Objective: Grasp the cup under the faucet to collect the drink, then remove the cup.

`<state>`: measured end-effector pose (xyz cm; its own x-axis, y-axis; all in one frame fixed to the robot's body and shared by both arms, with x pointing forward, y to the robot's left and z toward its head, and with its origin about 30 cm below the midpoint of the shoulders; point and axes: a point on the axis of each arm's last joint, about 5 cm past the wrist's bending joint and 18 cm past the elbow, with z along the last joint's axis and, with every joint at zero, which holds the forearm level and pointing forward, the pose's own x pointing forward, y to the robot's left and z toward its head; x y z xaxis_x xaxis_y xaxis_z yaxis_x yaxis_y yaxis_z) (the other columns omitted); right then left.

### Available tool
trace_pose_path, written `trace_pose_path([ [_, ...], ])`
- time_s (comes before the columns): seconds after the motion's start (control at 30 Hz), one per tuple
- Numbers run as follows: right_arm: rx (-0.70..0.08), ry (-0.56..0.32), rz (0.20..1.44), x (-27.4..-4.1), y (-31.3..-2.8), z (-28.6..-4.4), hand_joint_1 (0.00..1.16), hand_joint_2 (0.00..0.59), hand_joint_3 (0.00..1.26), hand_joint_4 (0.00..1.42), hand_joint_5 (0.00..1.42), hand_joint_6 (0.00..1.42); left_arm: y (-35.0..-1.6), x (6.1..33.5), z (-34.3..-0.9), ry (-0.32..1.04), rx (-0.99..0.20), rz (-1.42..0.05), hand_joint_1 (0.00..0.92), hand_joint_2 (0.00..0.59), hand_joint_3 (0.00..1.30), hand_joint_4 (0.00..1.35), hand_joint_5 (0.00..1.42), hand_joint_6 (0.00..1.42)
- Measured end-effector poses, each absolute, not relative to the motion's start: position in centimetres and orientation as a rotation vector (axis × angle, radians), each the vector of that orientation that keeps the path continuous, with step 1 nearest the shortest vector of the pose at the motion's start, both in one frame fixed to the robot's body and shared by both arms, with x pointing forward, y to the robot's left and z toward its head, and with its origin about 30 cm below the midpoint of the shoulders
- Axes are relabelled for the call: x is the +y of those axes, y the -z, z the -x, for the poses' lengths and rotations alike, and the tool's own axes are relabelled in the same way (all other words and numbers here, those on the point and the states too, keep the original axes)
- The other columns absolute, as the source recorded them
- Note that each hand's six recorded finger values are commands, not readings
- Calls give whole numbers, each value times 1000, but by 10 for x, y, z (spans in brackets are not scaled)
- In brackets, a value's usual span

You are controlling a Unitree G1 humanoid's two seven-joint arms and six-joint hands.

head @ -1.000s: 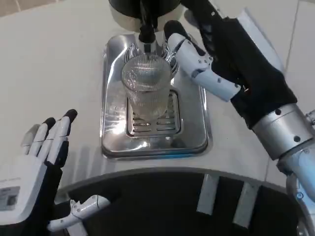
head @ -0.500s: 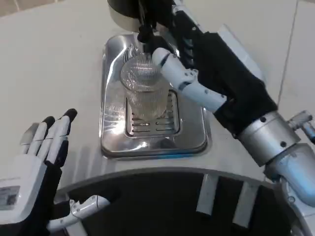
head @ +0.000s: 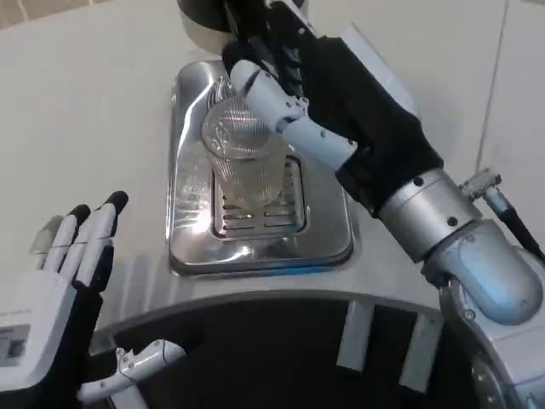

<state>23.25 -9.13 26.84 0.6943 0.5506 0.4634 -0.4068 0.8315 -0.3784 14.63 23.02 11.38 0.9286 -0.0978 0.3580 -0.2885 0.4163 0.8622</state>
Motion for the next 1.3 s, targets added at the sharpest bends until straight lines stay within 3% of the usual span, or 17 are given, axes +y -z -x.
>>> trace_pose_path([
  [0.17,-585,-555,258,-89,-271,-236,389,550,0,0,0,0,-113,231,-146,-122,-381,-1135,0,95,0,0,0,9],
  [0.3,-577,-576,308,-89,-274,-236,202,523,0,0,0,0,-112,231,-146,-123,-374,-1128,0,94,0,0,4,15],
  [0.43,-586,-584,446,-89,-284,-231,38,495,3,0,0,0,-111,232,-147,-125,-370,-1124,0,87,0,0,10,20],
  [0.97,-577,-529,976,-68,-316,-213,0,521,33,0,0,0,-112,231,-155,-146,-370,-1119,0,55,0,0,22,36],
  [1.3,-567,-497,1078,-62,-320,-209,0,535,38,0,0,0,-116,228,-178,-186,-389,-1063,0,32,0,0,8,42],
])
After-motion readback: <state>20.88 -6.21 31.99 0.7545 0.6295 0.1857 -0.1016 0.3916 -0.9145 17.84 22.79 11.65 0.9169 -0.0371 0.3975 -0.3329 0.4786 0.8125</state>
